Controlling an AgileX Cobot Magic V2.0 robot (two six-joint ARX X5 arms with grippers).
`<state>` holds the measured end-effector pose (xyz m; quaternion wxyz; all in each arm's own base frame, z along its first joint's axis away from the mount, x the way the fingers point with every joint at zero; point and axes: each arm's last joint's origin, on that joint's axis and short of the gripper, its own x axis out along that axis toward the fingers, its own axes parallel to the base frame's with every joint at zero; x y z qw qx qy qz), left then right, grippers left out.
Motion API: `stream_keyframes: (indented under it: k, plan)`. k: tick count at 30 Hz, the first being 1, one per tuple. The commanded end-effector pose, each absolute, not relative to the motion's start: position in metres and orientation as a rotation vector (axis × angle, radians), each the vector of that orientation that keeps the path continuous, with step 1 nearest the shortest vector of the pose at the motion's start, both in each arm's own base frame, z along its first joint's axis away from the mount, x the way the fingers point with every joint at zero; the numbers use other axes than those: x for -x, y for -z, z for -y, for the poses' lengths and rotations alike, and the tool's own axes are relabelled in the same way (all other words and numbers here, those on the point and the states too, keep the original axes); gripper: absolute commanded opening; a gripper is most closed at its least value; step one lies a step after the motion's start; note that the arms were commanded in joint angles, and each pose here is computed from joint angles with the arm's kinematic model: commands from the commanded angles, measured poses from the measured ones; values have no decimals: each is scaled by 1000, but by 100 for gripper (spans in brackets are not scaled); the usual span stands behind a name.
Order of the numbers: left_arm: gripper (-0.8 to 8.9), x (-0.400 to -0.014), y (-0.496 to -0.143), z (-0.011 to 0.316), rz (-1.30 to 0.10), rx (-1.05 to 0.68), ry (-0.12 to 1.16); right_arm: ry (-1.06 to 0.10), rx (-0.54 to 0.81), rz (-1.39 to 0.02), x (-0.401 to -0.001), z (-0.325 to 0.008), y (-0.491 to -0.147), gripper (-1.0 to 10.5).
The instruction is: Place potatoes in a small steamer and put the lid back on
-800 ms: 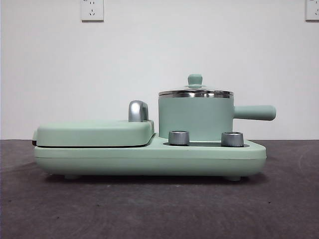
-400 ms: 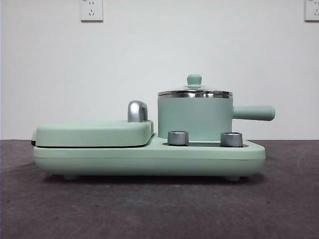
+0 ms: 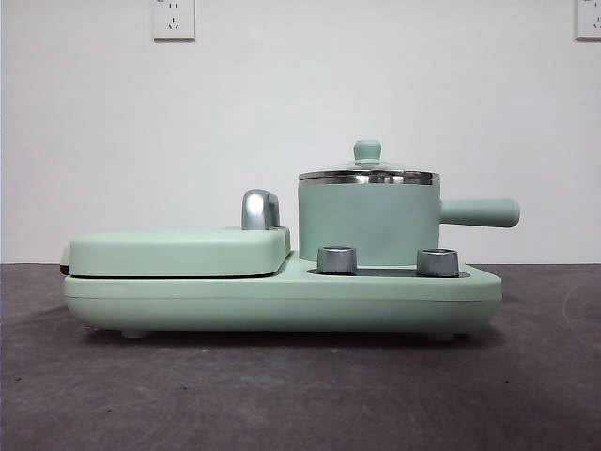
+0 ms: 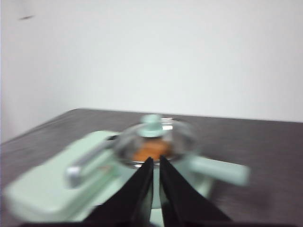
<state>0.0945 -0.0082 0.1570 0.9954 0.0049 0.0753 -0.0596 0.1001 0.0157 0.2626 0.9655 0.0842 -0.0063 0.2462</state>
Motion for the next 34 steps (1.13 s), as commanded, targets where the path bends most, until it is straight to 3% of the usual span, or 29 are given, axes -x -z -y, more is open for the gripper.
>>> stream_keyframes:
  k: [1, 8, 14, 22, 34]
  plan:
    - [19, -95, -150, 8, -176, -20, 115, -381, -81, 30, -100, -10, -241, 18]
    - [19, -95, -150, 8, -176, -20, 116, -85, -12, -16, -100, -1, -195, 18]
    - [19, -95, -150, 8, -176, -20, 115, 46, -15, -55, -97, 3, -177, 18]
    - [19, -95, -150, 8, -176, -20, 115, 66, -31, -195, -94, 3, -152, 18]
    - [19, -95, -150, 8, -176, -20, 116, 47, -37, -166, -96, 2, -150, 18]
